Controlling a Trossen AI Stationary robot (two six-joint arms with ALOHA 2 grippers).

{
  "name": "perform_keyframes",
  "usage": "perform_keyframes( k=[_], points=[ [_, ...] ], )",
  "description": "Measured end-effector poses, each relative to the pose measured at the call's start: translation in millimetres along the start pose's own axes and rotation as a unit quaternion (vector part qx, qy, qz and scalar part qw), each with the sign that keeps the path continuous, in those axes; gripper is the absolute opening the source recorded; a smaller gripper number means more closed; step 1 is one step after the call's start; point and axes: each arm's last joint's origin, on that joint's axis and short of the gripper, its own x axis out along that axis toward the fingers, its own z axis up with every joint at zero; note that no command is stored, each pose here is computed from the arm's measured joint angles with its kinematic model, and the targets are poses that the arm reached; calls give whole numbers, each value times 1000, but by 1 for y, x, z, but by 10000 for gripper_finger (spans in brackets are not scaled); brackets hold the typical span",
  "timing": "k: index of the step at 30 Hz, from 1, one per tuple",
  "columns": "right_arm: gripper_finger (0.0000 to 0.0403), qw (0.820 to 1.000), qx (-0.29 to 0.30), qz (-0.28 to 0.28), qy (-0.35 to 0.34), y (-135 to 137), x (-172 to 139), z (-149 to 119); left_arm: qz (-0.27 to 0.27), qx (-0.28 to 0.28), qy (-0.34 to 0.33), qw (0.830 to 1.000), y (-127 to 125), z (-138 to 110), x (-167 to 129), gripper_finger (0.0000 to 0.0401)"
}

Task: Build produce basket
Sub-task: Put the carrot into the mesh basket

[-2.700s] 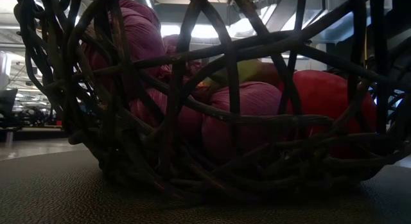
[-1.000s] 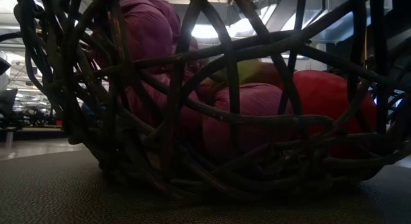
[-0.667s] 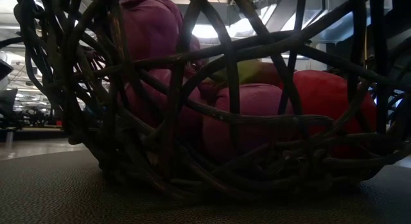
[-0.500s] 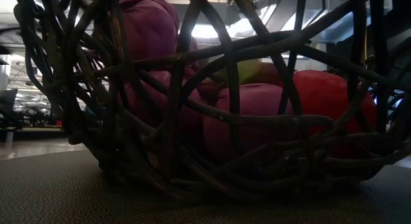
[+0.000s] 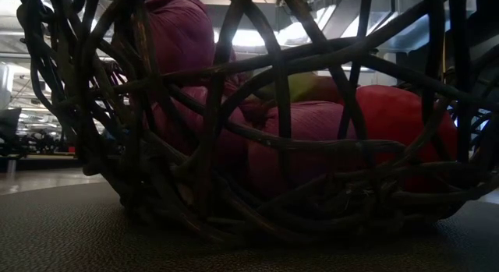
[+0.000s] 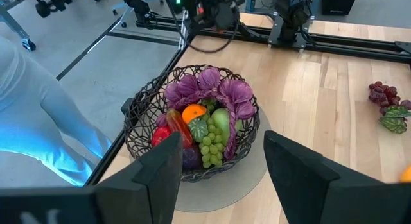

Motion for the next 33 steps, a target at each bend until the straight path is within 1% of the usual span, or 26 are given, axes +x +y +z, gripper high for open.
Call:
perform_keyframes(
  k=[2, 4, 7, 13, 18, 20, 23, 28, 33],
  points=[
    [211, 1000, 0, -1, 0, 0, 0, 0, -2, -6, 4, 1000, 3, 1, -14, 1],
    [211, 1000, 0, -3, 1, 0, 0, 0, -16, -12, 9, 1000, 3, 4, -30, 0],
    [211, 1000, 0, -3, 2, 0, 0, 0, -50, -11, 10, 999, 2, 11, -56, 0],
    [211, 1000, 0, -4, 2, 0, 0, 0, -147, 33, -24, 988, 3, 36, -108, 0],
    [211, 1000, 0, -4, 2, 0, 0, 0, -202, 75, -57, 975, 12, 66, -140, 0],
    [211, 1000, 0, -4, 2, 0, 0, 0, -218, 91, -58, 970, 15, 79, -149, 0],
    [211, 1000, 0, -4, 2, 0, 0, 0, -234, 114, -52, 964, 13, 100, -154, 0],
    [211, 1000, 2, -4, 3, 0, 0, -1, -260, 173, -48, 949, -2, 131, -161, 0],
    [211, 1000, 3, -3, 3, 0, 0, -1, -270, 240, -72, 930, -20, 154, -169, 0]
  ],
)
